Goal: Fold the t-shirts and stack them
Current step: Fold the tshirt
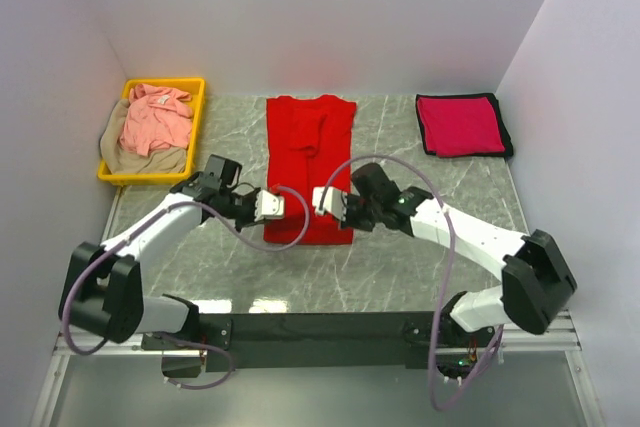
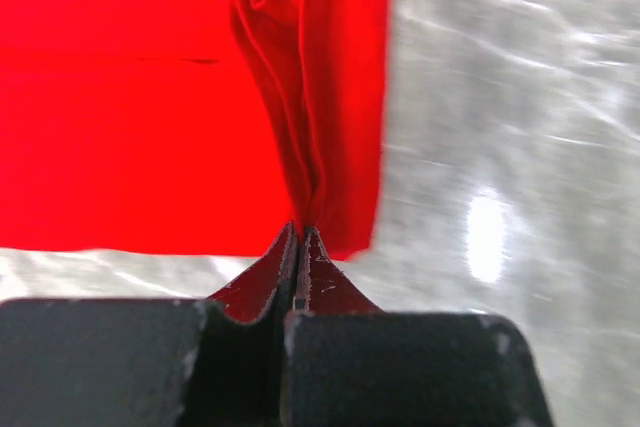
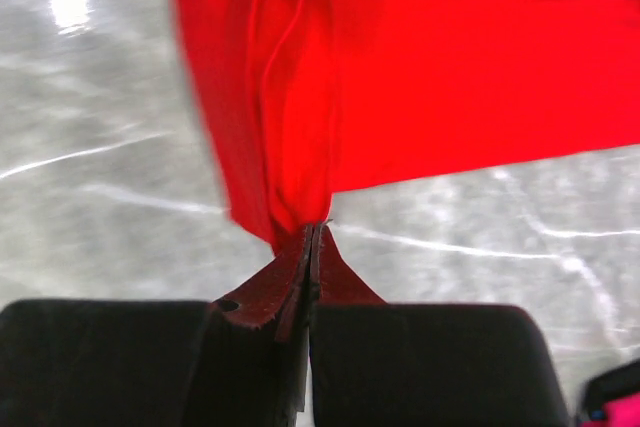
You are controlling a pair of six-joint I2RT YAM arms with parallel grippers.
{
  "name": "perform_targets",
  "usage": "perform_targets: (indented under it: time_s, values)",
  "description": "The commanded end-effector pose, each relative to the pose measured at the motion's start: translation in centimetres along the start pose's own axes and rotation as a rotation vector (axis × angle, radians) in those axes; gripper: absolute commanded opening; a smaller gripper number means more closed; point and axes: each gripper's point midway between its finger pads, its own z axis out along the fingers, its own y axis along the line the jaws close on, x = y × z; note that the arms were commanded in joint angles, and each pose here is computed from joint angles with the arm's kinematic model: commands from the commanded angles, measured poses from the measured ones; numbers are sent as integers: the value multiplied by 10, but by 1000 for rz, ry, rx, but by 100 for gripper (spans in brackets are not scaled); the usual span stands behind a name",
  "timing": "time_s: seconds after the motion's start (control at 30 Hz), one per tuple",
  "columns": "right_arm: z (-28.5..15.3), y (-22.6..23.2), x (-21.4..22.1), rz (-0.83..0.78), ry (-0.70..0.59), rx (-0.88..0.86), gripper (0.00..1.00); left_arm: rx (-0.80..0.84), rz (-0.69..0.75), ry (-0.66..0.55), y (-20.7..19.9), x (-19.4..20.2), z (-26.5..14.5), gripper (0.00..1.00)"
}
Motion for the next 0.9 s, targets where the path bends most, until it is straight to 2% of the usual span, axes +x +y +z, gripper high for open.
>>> perform_targets:
  time_s: [0.0,0.43,0.7,0.87]
  values:
    - [-1,-44,-22,-57,-63,80,0,-107,89,-48,51,-20,0,1]
    - [22,-146,-10,-42,-56,158,0,-225,126,-37,148,-8,9,1]
    - [60,-218,-1,-9,-49,191,0,-305,118,-1,226,14,20,1]
    - [86,-251,10,28,-27,212,0,-313,101,49,253,37,32,1]
